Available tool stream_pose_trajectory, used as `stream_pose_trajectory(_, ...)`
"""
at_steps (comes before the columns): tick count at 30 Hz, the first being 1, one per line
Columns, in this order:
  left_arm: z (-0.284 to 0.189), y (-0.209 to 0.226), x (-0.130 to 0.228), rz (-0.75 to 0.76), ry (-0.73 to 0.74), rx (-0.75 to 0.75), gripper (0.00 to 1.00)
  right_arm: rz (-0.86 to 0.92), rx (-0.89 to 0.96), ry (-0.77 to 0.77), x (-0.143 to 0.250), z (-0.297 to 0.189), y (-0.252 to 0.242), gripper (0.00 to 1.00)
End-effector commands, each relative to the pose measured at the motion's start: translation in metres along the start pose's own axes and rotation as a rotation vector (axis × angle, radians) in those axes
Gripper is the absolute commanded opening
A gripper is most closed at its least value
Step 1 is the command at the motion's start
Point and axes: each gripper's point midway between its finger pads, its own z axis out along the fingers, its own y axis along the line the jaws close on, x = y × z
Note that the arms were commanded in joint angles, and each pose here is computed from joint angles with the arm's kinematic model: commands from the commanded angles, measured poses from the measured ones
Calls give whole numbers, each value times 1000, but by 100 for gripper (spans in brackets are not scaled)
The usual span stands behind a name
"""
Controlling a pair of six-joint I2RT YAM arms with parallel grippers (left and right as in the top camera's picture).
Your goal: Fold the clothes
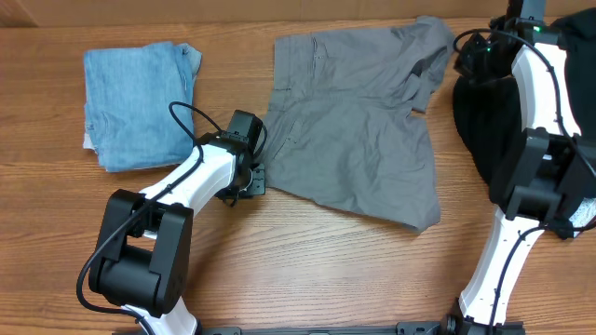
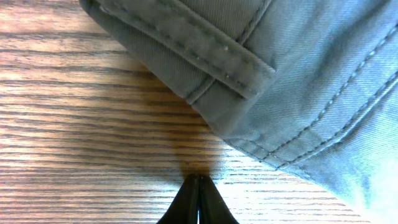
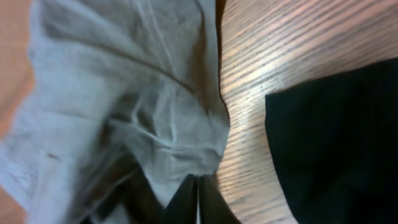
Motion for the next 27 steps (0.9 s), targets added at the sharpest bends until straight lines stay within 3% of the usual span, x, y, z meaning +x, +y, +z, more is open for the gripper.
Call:
stream_pose_trajectory(1,10,12,8,-21,22,-57,4,-126,29,27,21,16,13,4)
stream_pose_trajectory(9,10,13,8,-21,22,-57,4,-230,75,-20,39,53,33,4)
stream_pose_trajectory(17,10,13,9,-24,24,-58,4,-240,180,-147,27,70,26,4)
stream_pose_trajectory(22,9,21,17,-57,53,-103,4,-228,367,-99,40,86,-19,4)
stream_pose_trajectory(27,9,26,20,-77,63,-129,4,-204,538,-107,34,72,-60,4)
